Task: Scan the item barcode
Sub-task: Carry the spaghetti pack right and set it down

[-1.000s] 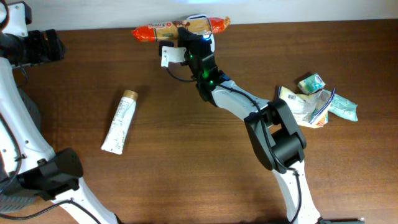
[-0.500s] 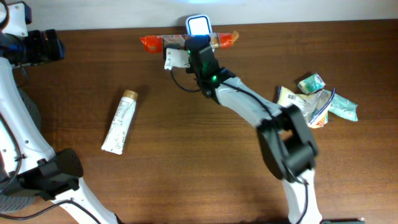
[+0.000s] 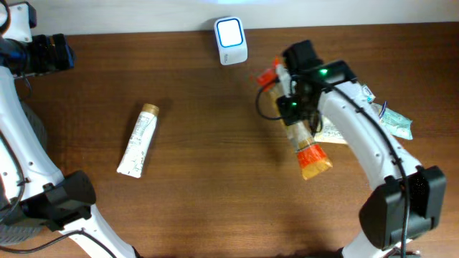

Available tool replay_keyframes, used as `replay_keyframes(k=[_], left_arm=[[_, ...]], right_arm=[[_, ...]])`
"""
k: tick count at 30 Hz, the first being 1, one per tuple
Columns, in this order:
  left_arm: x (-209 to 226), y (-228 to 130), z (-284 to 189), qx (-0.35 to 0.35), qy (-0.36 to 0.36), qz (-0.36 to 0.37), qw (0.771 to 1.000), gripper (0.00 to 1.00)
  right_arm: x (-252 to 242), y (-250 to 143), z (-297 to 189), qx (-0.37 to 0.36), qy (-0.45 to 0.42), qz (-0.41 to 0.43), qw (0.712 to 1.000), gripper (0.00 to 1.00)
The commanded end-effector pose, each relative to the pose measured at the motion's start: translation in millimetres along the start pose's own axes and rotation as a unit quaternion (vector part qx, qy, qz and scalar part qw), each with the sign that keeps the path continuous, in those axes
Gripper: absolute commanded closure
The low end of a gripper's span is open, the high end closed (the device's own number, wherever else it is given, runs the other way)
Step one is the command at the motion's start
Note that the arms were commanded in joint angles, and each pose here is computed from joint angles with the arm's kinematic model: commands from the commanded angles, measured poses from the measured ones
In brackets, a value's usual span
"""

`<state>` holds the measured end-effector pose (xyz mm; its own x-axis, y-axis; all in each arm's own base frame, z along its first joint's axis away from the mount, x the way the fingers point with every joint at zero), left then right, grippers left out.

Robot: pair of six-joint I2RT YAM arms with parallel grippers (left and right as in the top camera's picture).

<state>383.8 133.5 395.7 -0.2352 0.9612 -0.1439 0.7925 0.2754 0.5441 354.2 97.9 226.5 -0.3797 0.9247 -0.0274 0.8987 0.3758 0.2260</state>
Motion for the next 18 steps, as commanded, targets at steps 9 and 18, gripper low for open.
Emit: replay_keyframes(k=[9,18], left_arm=[[-2,1,-14,-0.018,0.001,0.008,1.0,0.01],[-2,1,-14,-0.018,0.001,0.008,1.0,0.01]], right_arm=[[-78,-27,19,-0.025,0.032,0.134,0.99,0.19],[-8,54,-46,-0.202,0.167,0.03,0.965,0.01]])
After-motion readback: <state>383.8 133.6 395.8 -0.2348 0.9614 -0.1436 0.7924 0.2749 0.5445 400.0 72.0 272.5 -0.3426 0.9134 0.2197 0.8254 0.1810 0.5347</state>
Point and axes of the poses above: each gripper's point midway between its finger pads, its own z axis out along the fingers, its own x axis along the line the jaws close on, y = z × x, the point moved 9 cm from there along -z, back along the fingers, and after that the axes turned 6 degrees about -z, right-handed, at the moved point
